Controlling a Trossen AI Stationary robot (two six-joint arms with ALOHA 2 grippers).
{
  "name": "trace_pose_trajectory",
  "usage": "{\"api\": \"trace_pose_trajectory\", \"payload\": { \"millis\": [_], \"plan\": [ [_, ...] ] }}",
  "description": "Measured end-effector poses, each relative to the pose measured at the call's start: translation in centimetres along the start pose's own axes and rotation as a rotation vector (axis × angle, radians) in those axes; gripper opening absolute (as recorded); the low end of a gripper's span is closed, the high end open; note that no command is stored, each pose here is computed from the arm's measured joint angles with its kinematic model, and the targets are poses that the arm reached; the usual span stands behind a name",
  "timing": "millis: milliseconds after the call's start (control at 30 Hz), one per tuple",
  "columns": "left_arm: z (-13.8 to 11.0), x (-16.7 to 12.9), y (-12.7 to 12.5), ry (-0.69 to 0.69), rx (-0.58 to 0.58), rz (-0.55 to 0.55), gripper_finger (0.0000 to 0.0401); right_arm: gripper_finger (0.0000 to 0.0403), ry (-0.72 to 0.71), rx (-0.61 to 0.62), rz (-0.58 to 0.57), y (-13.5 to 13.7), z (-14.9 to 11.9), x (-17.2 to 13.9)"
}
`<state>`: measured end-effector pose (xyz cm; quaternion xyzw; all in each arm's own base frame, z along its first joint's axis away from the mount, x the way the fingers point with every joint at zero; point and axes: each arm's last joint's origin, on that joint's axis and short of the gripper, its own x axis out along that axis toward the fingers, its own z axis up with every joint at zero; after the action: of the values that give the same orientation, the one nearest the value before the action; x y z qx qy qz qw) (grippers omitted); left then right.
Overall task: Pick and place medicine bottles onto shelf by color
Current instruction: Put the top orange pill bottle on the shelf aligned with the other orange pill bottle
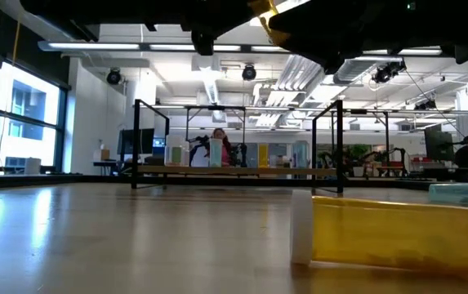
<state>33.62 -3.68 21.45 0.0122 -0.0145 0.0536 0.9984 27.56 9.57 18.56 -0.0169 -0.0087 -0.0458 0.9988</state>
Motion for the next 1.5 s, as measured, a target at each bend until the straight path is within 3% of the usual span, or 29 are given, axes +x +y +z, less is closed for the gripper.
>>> {"api": "trace_pose_trajectory", "payload": {
  "millis": [267,667,900,1067,1233,1500],
  "plan": [
    [-0.1,-0.2,0.2,0.062,0.016,0.043,0.0115,0.022,0.063,-0.02,-0.037,-0.3,0.4,-0.4],
    [0.1,-1.1,1.6,0.214,-0.011,0.076,0.0115,0.0216,0.126,0.072,-0.031,-3.3,4.4,-2.7],
    [-0.4,-1.1,2.4,0.269,-0.016,0.1,0.0115,0.0216,0.327,0.067,-0.071,-5.2,7.9,-2.2],
    [-0.6,-1.1,2.5,0.284,-0.013,0.104,0.0115,0.0216,0.396,0.04,-0.013,-5.5,11.1,-1.5],
    [-0.7,-1.2,2.5,0.299,-0.013,0.078,0.0115,0.0215,0.418,0.017,0.105,-4.9,10.5,-1.3],
    [-0.6,-1.2,2.4,0.294,-0.023,0.046,0.0115,0.0215,0.414,0.0,0.118,-4.1,5.1,0.1]
  ]
}}
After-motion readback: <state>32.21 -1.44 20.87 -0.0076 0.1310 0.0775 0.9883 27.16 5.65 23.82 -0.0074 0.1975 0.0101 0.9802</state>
